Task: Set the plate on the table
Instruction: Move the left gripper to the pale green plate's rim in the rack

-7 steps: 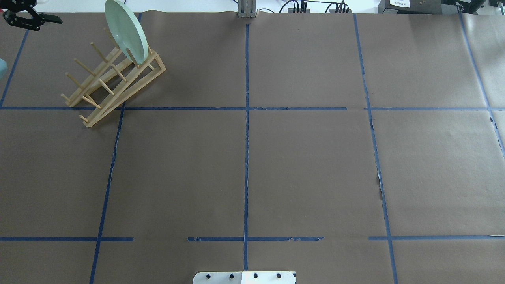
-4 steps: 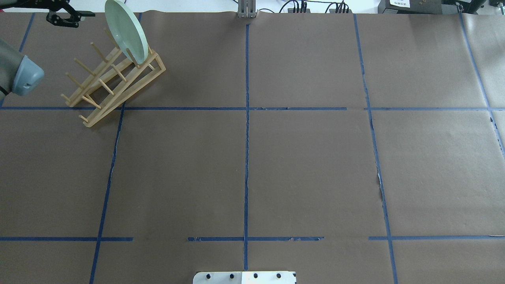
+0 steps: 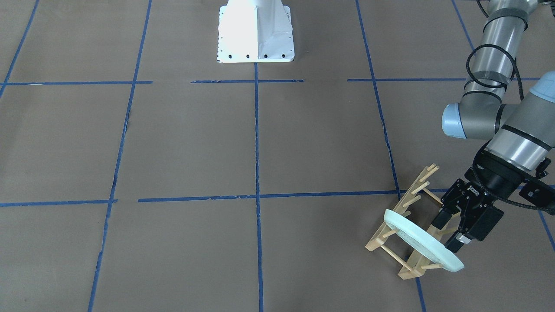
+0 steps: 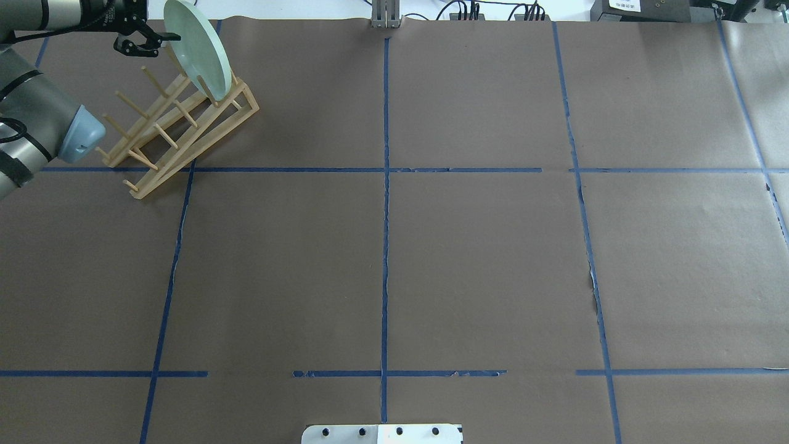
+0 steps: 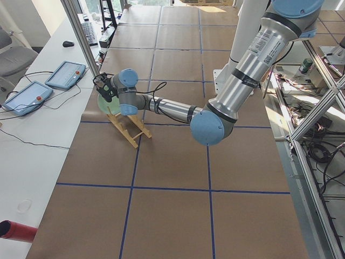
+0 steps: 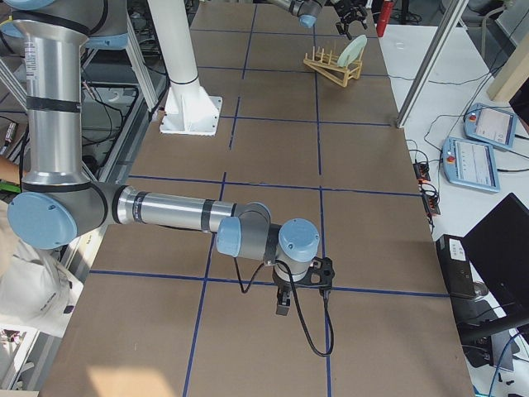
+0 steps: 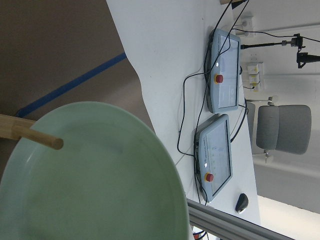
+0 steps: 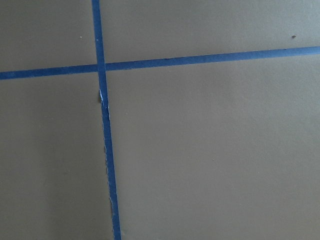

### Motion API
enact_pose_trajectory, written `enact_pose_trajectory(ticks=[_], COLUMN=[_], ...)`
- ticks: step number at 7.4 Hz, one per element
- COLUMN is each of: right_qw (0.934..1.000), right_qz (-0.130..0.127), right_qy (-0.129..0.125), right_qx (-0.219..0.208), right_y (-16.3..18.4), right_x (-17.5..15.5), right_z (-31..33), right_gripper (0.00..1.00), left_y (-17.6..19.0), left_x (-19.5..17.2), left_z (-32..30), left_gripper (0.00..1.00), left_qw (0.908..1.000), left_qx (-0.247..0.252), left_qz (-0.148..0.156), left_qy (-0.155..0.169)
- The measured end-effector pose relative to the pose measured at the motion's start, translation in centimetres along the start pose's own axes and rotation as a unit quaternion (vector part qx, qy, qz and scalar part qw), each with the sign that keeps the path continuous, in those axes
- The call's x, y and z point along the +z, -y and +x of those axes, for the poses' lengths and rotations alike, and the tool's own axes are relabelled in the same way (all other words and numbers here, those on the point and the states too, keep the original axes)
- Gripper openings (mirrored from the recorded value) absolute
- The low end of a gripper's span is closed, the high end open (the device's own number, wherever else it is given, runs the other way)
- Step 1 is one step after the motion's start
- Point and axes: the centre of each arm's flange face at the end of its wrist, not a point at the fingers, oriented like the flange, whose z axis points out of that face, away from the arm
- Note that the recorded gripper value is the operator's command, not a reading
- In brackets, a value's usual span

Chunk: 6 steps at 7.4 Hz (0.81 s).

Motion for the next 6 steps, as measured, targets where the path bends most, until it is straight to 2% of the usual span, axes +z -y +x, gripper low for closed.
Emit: enact_pose_trajectory(ticks=[2, 3, 4, 6], right_qw=[1.0000, 1.0000, 1.0000, 1.0000], right_qz=[0.000, 0.000, 0.000, 0.000], right_qy=[0.000, 0.000, 0.000, 0.000], right_qx=[0.000, 0.000, 0.000, 0.000], right_y=[0.0, 0.0, 0.0, 0.0], right_x=[0.0, 0.0, 0.0, 0.0], right_z=[0.0, 0.0, 0.0, 0.0], right_gripper=[1.00, 1.00, 1.00, 1.00], left_y=[0.1, 0.4, 0.7, 1.0], left_x=[0.9, 1.3, 1.5, 1.6], left_z=[0.3, 0.6, 0.6, 0.6], left_gripper=[0.74, 0.63, 0.49, 0.00], left_qw=[1.0000, 0.9999, 0.9999, 0.9998], left_qx=[-0.002, 0.000, 0.005, 0.008], left_qz=[0.006, 0.011, 0.015, 0.018], left_qy=[0.001, 0.001, 0.001, 0.001])
